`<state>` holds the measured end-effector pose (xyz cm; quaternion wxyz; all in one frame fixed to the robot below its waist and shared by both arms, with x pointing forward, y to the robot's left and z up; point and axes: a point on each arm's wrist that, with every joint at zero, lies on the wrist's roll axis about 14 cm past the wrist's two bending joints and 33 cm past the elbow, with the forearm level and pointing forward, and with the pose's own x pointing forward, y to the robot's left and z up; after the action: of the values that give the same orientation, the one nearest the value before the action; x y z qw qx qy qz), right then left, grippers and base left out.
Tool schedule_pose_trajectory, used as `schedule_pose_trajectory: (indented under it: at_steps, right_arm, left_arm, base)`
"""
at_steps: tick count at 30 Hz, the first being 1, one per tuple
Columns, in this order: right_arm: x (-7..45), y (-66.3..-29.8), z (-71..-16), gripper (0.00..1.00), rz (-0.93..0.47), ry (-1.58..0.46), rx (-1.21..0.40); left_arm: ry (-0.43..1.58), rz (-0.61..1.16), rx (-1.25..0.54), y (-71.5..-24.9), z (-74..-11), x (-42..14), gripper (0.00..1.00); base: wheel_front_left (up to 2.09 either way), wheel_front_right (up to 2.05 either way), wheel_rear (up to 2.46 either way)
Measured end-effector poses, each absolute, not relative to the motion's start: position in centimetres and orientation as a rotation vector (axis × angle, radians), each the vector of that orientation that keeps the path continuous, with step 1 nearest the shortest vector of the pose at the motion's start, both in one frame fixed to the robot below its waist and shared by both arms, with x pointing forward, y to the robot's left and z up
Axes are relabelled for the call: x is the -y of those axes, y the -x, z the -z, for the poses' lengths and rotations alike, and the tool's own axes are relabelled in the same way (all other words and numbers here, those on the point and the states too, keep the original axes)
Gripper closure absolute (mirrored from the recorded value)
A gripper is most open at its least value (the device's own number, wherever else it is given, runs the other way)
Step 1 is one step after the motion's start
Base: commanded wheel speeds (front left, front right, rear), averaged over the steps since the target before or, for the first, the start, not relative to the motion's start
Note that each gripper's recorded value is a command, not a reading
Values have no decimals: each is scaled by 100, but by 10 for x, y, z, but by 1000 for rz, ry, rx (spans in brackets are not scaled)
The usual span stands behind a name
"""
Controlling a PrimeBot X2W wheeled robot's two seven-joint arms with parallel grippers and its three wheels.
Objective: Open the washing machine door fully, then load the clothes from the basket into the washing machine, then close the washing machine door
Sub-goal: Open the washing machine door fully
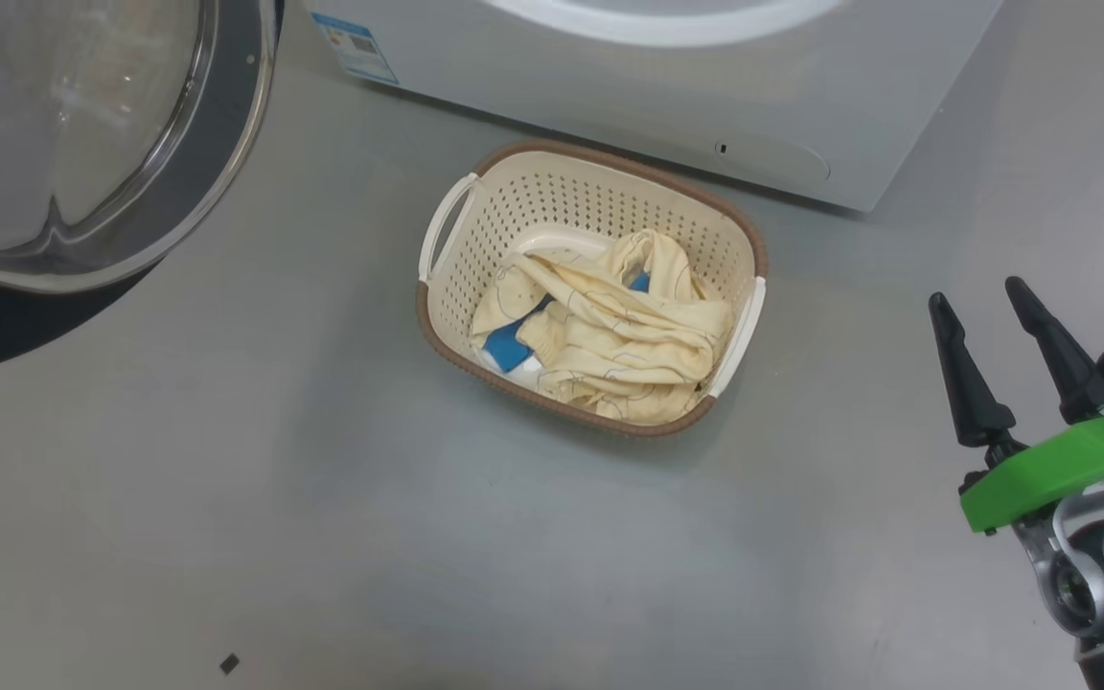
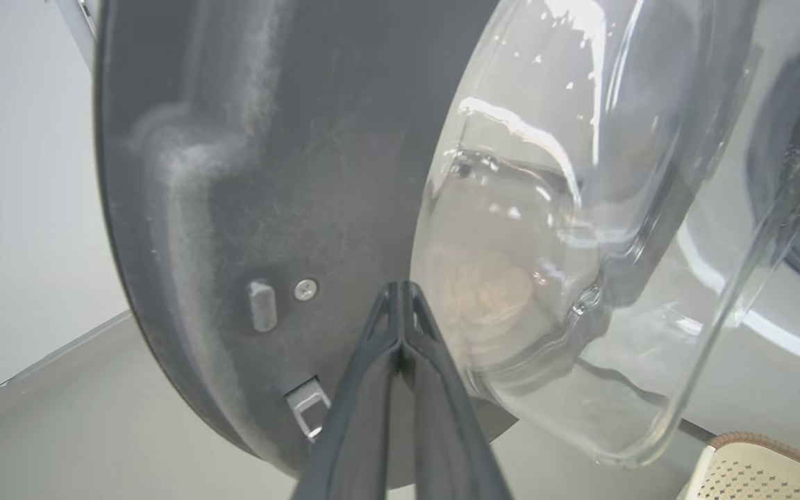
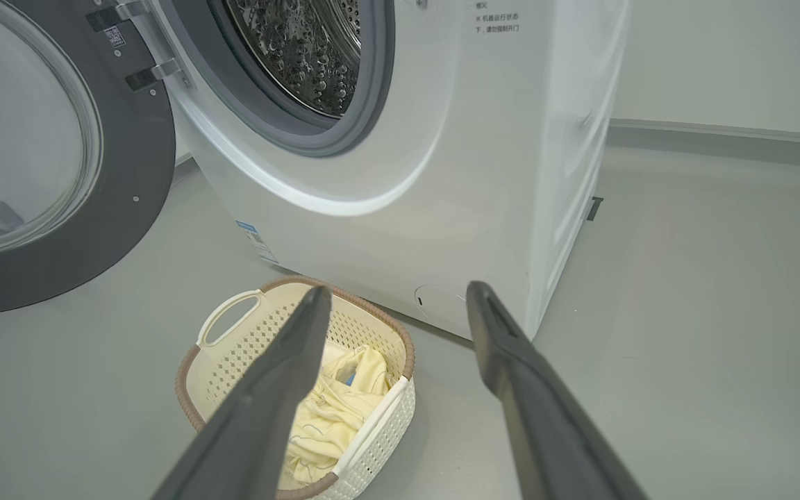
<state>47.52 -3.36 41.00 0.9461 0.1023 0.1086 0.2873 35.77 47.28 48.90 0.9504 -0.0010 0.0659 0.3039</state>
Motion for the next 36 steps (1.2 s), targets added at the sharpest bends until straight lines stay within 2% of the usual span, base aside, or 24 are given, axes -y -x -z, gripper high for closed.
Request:
schedule_pose_trajectory:
  at_steps: [17,36]
  right_arm:
    - [55,-429,-468,0,-475,-289,-91]
    - [107,-378,-510,0,-323,-257,47]
  left_arm:
    - [25,-333,-94,-355,-506,-373,100]
    - [124,-35,-62,-342,-514,-241,100]
  base:
    - [0,0,0]
    - [0,0,0]
